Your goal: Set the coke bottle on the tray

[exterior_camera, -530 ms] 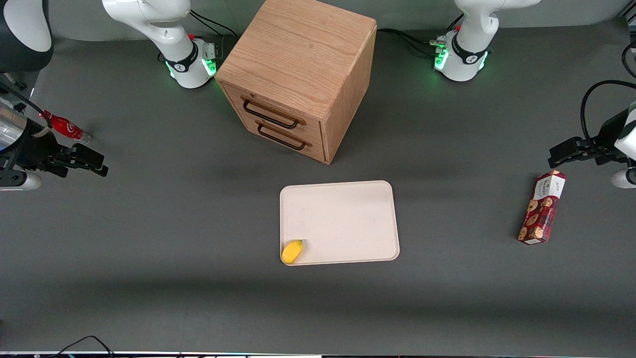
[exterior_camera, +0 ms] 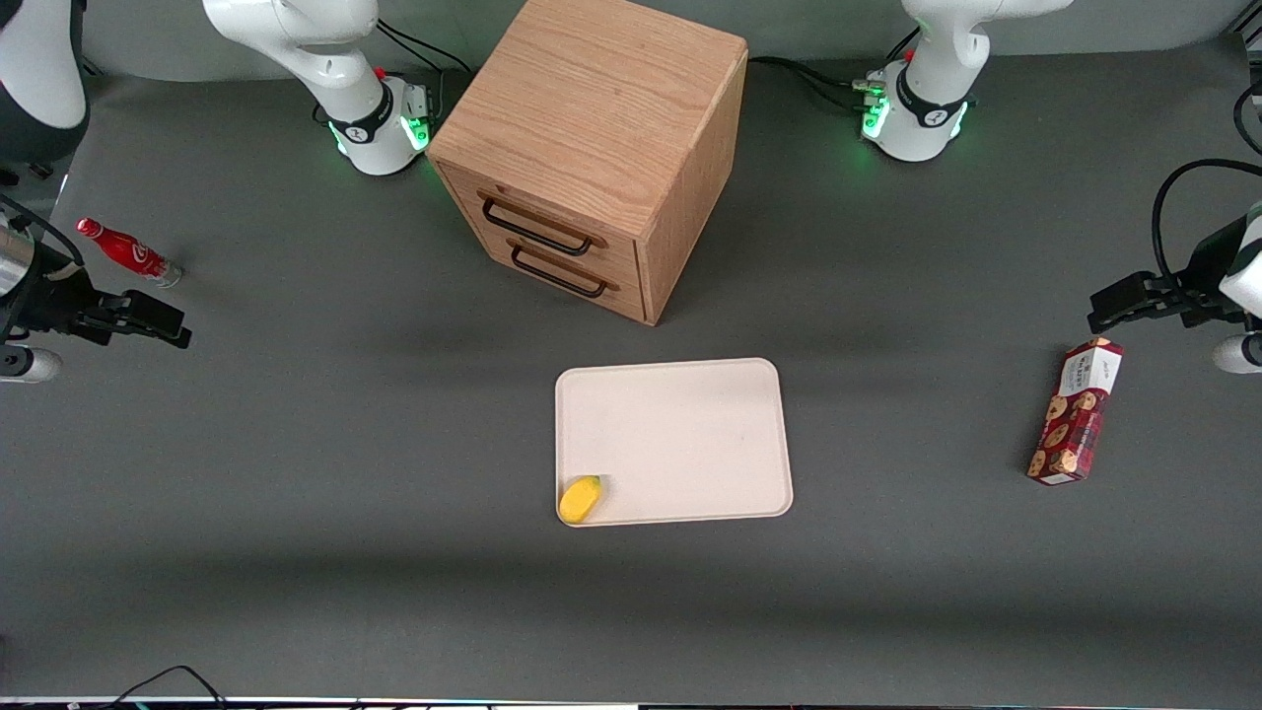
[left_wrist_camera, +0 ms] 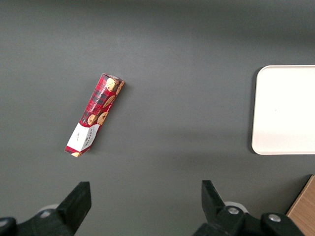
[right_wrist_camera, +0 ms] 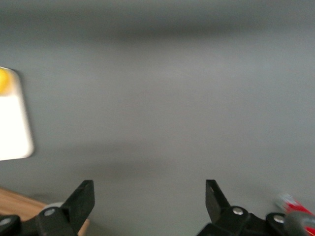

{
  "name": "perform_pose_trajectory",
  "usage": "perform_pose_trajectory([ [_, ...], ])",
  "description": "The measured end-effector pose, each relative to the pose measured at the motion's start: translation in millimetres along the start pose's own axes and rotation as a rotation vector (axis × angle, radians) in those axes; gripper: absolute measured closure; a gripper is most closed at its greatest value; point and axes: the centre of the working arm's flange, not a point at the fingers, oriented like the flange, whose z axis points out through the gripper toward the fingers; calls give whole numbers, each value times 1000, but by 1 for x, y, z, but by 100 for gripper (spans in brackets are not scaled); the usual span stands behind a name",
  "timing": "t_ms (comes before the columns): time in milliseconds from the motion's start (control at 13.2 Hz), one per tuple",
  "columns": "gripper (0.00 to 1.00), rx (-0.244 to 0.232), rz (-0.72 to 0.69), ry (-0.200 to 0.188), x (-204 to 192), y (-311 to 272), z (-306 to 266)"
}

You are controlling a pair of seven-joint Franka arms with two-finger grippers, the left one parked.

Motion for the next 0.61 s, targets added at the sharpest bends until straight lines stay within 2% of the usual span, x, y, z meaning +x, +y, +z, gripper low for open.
perform_pose_trajectory([
  [76,0,-31,1,-35,-7,20,17],
  [152,0,-39,-3,-59,-14,45,31],
  [227,0,-39,-19,-68,-22,76,41],
  [303,0,-37,-39,-59,-30,108,50],
  [455,0,-38,-96,-12,-52,177,72],
  [606,0,-31,-134,-1,-83,232,103],
])
